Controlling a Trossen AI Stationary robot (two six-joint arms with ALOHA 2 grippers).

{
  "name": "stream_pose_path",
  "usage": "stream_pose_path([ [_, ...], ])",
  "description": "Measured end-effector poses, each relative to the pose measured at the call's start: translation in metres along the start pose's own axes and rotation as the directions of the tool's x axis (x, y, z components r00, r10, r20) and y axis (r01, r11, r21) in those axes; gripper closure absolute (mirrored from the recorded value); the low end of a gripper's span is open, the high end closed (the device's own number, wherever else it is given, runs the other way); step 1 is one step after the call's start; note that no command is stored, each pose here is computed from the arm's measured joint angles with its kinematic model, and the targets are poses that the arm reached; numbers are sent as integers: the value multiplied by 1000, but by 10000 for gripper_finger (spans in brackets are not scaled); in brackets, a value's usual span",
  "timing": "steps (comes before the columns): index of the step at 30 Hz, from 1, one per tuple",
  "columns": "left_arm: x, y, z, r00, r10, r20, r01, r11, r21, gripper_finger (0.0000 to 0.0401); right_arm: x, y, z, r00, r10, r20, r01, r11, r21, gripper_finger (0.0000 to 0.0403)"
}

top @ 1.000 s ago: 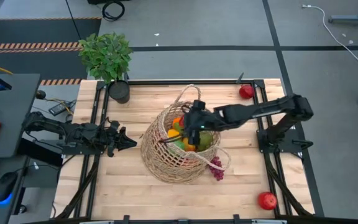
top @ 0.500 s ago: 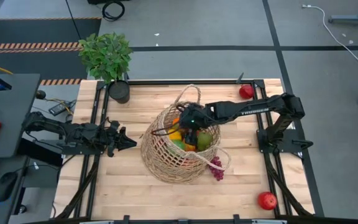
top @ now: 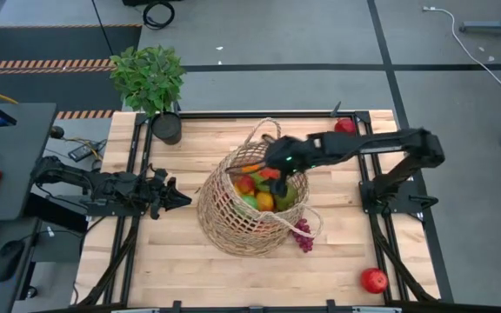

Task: Build produce basket
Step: Put the red pomegranate into the brown basket

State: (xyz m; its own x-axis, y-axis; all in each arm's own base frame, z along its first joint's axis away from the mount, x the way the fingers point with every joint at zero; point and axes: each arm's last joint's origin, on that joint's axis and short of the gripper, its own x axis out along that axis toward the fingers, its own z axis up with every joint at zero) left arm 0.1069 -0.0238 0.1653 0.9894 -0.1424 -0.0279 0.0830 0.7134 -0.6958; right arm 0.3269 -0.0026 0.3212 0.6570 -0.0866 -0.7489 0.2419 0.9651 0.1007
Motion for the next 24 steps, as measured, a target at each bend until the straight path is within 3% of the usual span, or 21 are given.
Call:
stream_pose_path([
  [6,0,0,0,1000,0,0,0,1000,-1,344,-57,-10,-8,995,-84,52,79,993,84,39],
  [10,0,0,0,1000,0,0,0,1000,-1,340,-83,-24,-21,973,-229,16,226,967,116,41],
  [13,0,0,0,1000,0,0,0,1000,-1,340,-97,-42,-27,938,-347,-10,343,923,174,44],
  [17,0,0,0,1000,0,0,0,1000,-1,345,-100,-73,-30,907,-413,-86,421,873,246,48],
  [21,0,0,0,1000,0,0,0,1000,-1,344,-92,-112,-29,890,-418,-183,455,839,298,54],
  [24,0,0,0,1000,0,0,0,1000,0,340,-82,-144,-33,863,-418,-282,500,788,361,55],
])
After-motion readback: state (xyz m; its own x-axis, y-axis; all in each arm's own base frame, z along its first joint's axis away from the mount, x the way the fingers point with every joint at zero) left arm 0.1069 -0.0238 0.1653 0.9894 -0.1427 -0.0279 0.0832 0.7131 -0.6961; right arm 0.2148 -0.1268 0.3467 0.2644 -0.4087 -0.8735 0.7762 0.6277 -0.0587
